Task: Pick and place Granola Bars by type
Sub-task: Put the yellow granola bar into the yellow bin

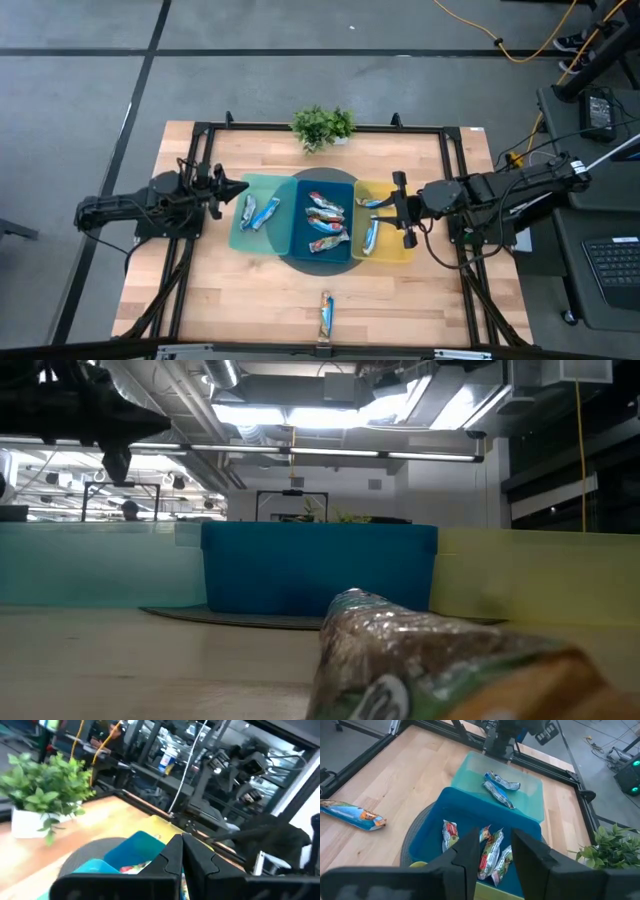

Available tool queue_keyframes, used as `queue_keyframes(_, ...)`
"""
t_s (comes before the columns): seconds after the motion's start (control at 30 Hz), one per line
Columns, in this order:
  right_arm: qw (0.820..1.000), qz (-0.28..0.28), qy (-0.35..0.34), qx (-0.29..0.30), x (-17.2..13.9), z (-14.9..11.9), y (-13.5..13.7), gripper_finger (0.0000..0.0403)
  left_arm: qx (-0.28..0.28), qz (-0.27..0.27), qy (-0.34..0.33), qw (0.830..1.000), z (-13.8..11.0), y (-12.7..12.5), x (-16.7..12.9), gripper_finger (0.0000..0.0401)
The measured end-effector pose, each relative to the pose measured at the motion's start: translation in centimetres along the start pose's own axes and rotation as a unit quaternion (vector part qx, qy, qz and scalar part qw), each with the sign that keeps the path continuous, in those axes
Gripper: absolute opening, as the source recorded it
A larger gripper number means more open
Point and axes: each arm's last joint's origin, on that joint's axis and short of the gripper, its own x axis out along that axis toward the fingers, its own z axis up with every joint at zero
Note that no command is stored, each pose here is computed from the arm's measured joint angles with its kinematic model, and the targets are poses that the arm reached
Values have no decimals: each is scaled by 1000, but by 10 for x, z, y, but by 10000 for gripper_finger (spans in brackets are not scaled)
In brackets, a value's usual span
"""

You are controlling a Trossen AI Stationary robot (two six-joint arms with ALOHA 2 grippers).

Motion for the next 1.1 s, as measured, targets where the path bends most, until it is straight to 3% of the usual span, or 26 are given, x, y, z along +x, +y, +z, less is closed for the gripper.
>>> queue_keyframes(0.23, 1000, 1, 4, -2, 0, -1, 0, 115, 67, 13, 5, 998, -9, 7, 3, 1)
queue_keyframes(0.33, 1000, 1, 4, -2, 0, -1, 0, 115, 103, 30, 51, 993, -22, 14, 4, 2)
queue_keyframes(0.5, 1000, 1, 4, -2, 0, -1, 0, 115, 136, 40, 71, 987, -26, 16, 7, 2)
queue_keyframes(0.83, 1000, 2, 4, -3, 0, -1, 0, 115, 153, 60, 116, 980, -33, 19, 12, 1)
queue_keyframes(1.1, 1000, 2, 4, -4, 0, -1, 0, 115, 158, 37, 56, 985, -23, 13, 13, 2)
